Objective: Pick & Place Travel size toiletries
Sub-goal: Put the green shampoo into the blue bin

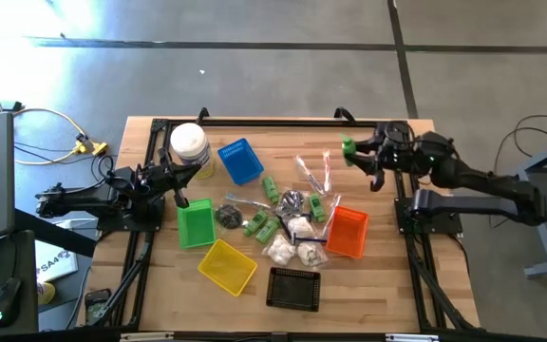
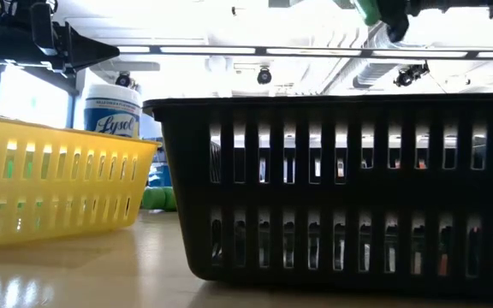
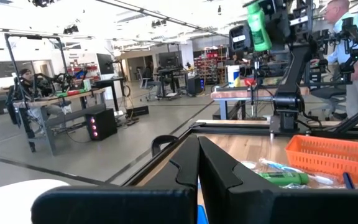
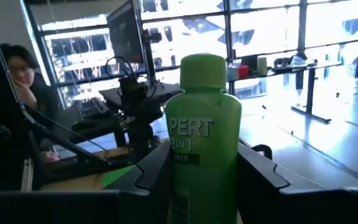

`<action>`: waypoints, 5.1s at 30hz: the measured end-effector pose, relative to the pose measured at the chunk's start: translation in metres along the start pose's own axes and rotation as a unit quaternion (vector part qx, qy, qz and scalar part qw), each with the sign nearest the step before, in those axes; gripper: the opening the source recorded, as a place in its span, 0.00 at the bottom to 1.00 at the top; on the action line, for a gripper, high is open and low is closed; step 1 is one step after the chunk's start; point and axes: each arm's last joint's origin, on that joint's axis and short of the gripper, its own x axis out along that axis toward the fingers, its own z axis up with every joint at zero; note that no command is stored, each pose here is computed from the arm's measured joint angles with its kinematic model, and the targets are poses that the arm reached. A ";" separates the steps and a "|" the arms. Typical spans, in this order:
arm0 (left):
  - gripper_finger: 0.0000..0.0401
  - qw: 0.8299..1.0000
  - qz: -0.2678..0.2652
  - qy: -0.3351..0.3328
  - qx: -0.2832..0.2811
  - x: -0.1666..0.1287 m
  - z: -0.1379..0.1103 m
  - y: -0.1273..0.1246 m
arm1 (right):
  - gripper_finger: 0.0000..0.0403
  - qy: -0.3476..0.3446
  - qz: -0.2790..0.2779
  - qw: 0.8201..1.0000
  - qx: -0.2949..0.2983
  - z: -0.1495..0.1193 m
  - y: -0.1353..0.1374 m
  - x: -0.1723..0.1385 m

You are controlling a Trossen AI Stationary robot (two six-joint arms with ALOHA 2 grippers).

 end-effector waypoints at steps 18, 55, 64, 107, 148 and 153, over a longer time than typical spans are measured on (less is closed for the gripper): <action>0.00 1.000 -0.004 0.026 -0.009 0.000 -0.005 -0.001 | 0.32 -0.119 -0.004 0.993 0.008 -0.101 -0.010 -0.044; 0.00 0.999 -0.010 -0.011 -0.043 0.000 0.002 0.000 | 0.32 -0.074 -0.016 0.996 0.038 -0.111 -0.011 -0.030; 0.00 0.999 -0.009 -0.023 -0.048 0.000 0.004 0.000 | 0.32 -0.005 -0.021 1.000 0.007 -0.087 -0.004 0.024; 0.00 0.998 -0.019 -0.031 -0.050 0.000 0.006 0.000 | 0.32 0.324 -0.005 0.946 -0.012 -0.094 -0.043 0.329; 0.00 0.998 -0.019 -0.032 -0.047 0.000 0.006 0.000 | 0.35 0.369 -0.073 0.923 0.077 -0.177 -0.074 0.361; 0.00 0.998 -0.019 -0.032 -0.047 0.000 0.006 0.000 | 0.38 0.369 -0.074 0.923 0.077 -0.184 -0.076 0.363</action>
